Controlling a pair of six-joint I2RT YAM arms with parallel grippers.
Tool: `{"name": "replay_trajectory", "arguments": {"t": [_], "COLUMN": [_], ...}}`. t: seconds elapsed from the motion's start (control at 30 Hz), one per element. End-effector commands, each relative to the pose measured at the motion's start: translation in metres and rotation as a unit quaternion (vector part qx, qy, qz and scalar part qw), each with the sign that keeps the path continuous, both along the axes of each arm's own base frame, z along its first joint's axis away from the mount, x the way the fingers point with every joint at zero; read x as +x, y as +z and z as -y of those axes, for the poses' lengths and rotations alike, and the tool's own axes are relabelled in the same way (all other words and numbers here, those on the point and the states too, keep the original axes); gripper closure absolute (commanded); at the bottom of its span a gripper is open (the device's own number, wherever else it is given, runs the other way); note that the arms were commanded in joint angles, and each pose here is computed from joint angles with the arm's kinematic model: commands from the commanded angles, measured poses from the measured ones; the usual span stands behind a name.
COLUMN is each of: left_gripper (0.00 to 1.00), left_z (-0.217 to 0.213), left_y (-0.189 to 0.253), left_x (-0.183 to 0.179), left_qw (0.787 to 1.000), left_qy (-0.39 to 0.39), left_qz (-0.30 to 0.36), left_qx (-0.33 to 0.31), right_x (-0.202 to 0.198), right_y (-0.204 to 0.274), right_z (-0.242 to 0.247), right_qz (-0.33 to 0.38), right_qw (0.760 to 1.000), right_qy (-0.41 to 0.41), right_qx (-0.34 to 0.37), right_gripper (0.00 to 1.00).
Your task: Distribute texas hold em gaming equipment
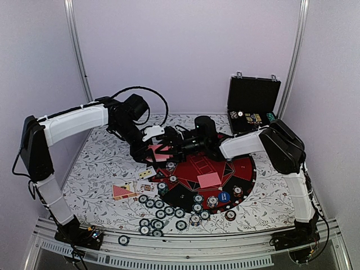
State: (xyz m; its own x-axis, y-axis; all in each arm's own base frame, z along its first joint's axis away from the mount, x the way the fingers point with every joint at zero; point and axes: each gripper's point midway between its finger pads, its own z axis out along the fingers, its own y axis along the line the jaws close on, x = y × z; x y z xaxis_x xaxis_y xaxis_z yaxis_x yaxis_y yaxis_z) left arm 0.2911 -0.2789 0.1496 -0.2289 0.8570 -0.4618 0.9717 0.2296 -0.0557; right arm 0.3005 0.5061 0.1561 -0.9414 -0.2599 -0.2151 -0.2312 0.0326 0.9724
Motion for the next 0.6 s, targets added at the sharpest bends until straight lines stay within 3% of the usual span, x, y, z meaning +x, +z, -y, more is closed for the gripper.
{"name": "replay_trajectory", "arguments": {"t": [0.0,0.3,0.57], "left_gripper": [0.84,0.84,0.84], "left_z": [0.008,0.008,0.008], "left_y": [0.017,0.017,0.015], "left_x": [0.004,0.004,0.003], "left_qw": [0.999,0.999,1.0], "left_qy": [-0.005,-0.004,-0.004], "left_qz": [0.02,0.021,0.017], "left_qx": [-0.025,-0.025,-0.023], "right_x": [0.007,0.018,0.029], "right_y": [-0.002,0.005,0.016], "right_z": [0.019,0.039,0.075], "right_qz": [-0.011,-0.007,0.0], "right_qw": [1.0,0.999,0.998], "right_qy": [-0.017,-0.035,-0.064], "right_qx": [-0.01,-0.01,-0.01], "right_gripper": [0.59,0.64,0.84]}}
